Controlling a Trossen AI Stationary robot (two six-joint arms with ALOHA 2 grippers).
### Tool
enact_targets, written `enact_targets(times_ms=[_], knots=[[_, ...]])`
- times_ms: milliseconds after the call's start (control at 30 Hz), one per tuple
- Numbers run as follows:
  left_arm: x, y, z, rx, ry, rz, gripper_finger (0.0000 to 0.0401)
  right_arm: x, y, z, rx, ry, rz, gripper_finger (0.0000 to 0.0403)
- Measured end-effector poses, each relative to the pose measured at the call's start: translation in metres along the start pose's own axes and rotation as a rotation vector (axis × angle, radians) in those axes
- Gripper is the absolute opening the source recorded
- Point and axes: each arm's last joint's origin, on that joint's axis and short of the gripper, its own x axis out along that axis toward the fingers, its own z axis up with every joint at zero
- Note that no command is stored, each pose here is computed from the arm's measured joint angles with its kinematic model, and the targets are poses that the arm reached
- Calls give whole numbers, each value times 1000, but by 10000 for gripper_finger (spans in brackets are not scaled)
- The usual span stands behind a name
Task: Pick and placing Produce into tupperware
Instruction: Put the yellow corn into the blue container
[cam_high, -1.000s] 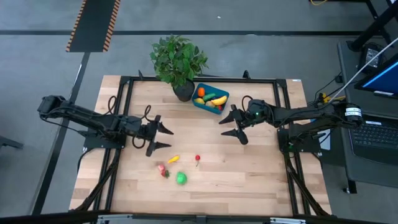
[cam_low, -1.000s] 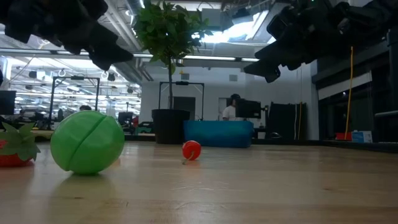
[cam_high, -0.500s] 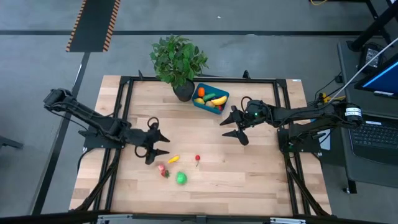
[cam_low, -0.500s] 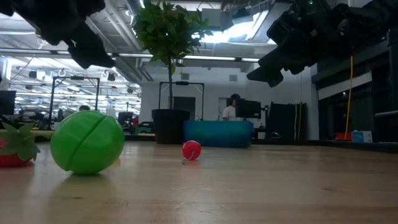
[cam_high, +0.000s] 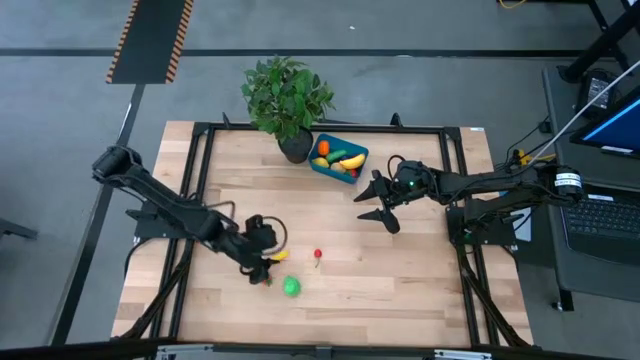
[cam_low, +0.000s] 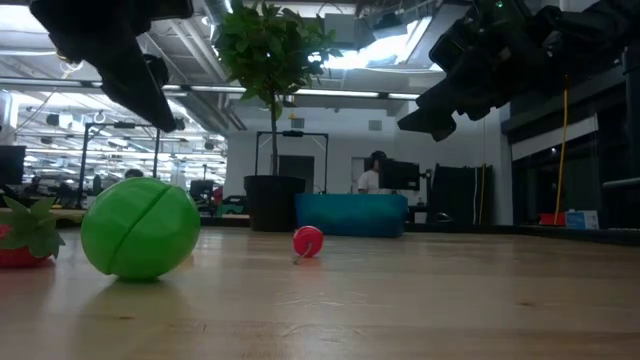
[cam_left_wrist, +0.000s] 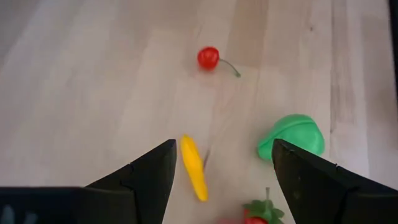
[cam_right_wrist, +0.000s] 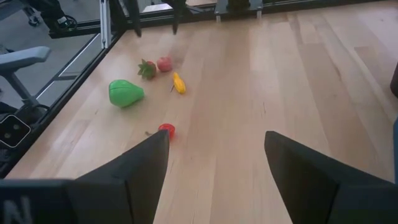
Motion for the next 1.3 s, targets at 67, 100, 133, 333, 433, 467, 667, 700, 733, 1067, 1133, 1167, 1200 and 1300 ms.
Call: enact_targets(times_ms=[67,100,133,333,433,467,667,700,733,1067,1133,1167,1200,1300], knots=[[7,-8,1,-3,29,15,255,0,0,0,0,1,0,266],[11,-11,1,-4,41,22,255,0,0,0,2,4,0,266],[15,-14,2,-10,51,27,255,0,0,-1,3,8,0,266],[35,-18,2,-107,155,48,255,0,0,-3,12,29,-1,266],[43,-13,-1,-166,225,75,255,0,0,-3,12,30,-1,266],[45,-11,-3,-170,242,87,255,0,0,-3,12,30,-1,266],[52,-6,-3,-181,266,122,255,0,0,-3,12,30,-1,266],[54,-5,-3,-184,268,127,255,0,0,-3,12,30,-1,266],[55,-4,-3,-186,270,132,255,0,0,-3,12,30,-1,266],[70,3,-8,-183,318,190,249,0,0,-3,12,30,-1,266],[74,3,-11,-178,330,202,246,0,0,-3,13,31,-1,266],[76,3,-12,-176,337,208,245,0,0,-3,13,32,-1,266],[78,3,-13,-174,345,212,245,0,0,-3,13,32,0,266],[82,3,-16,-172,361,215,243,0,0,-3,13,32,0,266]])
